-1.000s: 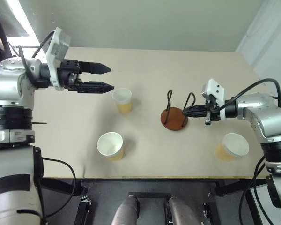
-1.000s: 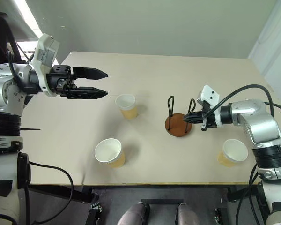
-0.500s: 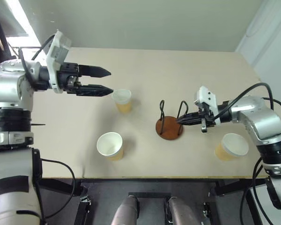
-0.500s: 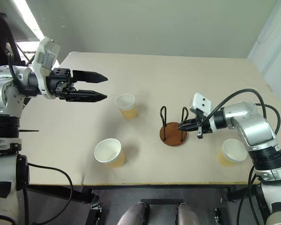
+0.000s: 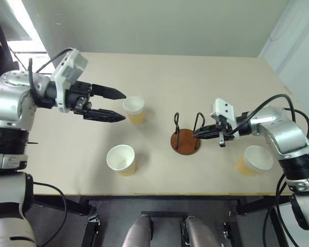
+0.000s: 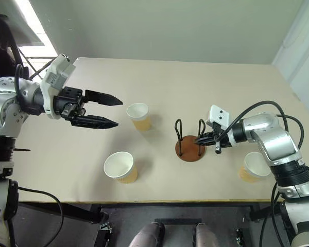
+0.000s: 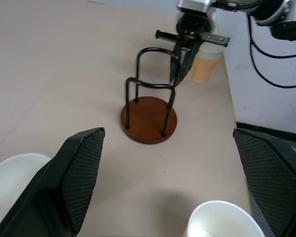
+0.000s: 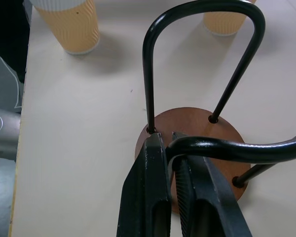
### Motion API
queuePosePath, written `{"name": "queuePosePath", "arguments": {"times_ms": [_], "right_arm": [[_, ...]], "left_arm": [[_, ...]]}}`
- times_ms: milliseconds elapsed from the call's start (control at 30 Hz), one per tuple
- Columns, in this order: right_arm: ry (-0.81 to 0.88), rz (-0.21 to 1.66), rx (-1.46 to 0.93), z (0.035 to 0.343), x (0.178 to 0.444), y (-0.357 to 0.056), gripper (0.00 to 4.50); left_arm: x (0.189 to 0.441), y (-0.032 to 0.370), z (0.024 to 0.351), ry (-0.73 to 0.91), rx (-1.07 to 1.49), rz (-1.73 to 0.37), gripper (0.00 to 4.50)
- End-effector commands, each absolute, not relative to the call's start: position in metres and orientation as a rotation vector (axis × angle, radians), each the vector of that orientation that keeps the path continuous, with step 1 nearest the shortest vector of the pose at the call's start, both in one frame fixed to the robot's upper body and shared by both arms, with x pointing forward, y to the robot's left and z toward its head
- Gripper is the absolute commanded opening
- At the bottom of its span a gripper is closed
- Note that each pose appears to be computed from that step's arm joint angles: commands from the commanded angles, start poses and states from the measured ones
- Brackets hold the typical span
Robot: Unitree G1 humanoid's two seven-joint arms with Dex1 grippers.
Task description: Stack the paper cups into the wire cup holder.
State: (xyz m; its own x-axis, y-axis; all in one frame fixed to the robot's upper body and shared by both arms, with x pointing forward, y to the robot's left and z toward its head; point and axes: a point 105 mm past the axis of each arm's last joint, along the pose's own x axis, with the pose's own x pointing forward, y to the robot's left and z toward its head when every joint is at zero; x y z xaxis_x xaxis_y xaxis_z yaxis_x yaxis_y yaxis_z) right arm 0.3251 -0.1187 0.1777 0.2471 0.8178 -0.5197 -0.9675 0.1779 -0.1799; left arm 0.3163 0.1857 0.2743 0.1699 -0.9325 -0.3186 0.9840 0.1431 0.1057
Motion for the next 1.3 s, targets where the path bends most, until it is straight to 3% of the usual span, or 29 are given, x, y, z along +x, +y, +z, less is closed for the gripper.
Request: {"name": "queuePosePath", "arguments": {"times_ms": [33,233,367,633,967,1300], "right_arm": [[0.279,1.303,-0.576,0.193,0.327,-0.114,0.03],[0.292,1.285,-0.603,0.191,0.334,-0.117,0.03],[0.299,1.277,-0.627,0.19,0.336,-0.12,1.02],[0.298,1.288,-0.642,0.189,0.335,-0.122,3.87],[0.296,1.272,-0.596,0.199,0.33,-0.13,3.87],[0.305,1.133,-0.565,0.221,0.321,-0.169,3.87]], "left_arm": [[0.307,0.183,0.281,0.173,0.342,-1.45,4.5],[0.308,0.182,0.283,0.168,0.338,-1.45,4.5],[0.309,0.181,0.283,0.166,0.335,-1.449,4.5],[0.31,0.18,0.283,0.159,0.329,-1.45,4.5],[0.314,0.177,0.285,0.135,0.309,-1.447,4.5],[0.323,0.177,0.29,0.101,0.298,-1.399,4.5]]}}
